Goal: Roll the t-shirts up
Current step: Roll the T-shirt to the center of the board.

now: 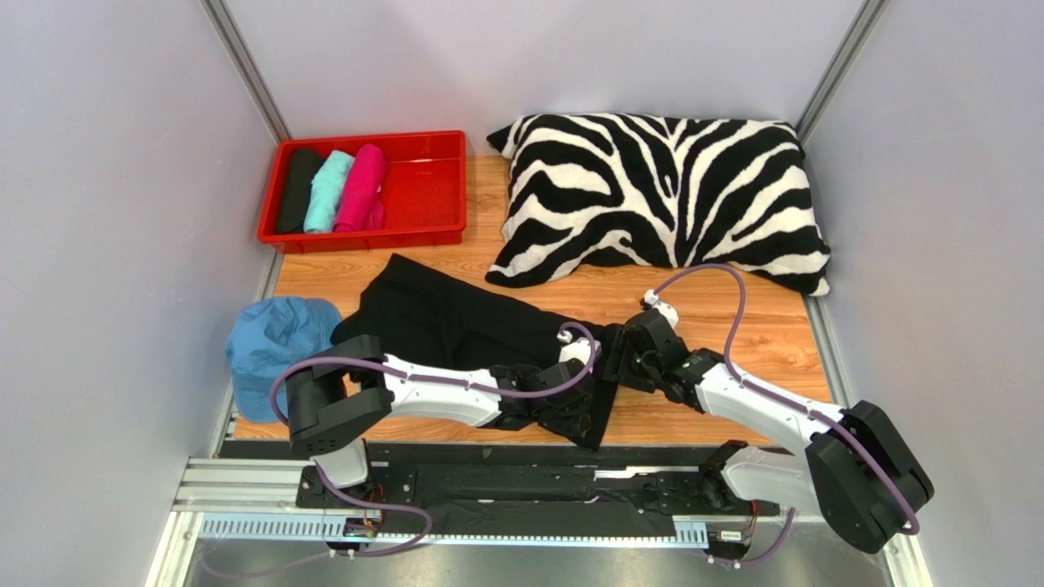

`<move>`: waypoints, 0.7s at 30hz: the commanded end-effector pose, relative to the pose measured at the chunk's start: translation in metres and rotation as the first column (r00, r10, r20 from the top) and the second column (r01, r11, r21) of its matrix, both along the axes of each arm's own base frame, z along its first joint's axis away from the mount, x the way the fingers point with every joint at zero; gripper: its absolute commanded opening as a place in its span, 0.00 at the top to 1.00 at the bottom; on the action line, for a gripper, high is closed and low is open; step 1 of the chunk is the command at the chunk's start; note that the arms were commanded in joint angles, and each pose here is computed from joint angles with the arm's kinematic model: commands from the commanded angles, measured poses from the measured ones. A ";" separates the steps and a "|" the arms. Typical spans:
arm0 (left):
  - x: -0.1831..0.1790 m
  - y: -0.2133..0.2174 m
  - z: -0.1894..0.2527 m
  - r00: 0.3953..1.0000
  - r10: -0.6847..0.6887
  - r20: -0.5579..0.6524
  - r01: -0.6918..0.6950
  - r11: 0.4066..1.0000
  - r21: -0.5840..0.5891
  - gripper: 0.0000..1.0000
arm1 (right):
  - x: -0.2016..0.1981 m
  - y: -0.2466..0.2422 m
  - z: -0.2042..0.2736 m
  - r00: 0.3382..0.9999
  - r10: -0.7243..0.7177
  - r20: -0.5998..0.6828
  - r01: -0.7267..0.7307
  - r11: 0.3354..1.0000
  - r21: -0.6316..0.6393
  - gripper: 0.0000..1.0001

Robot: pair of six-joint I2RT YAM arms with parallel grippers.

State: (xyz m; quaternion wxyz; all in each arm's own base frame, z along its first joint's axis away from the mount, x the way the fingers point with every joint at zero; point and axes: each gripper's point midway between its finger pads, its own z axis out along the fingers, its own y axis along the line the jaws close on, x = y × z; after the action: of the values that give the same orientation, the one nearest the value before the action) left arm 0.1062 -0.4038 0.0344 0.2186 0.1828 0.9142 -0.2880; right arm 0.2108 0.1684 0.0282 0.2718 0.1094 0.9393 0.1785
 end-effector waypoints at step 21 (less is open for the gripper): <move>0.051 -0.027 0.046 0.977 0.013 0.214 -0.017 1.000 0.014 0.52 | 0.003 0.010 -0.002 0.998 0.028 -0.051 -0.029 0.999 -0.021 0.47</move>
State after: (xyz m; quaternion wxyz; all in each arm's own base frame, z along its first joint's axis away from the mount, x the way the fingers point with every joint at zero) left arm 0.1509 -0.4217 0.0824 0.3031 0.1968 0.8954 -0.2600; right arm 0.2147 0.1753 0.0249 0.2547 0.1038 0.9459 0.1720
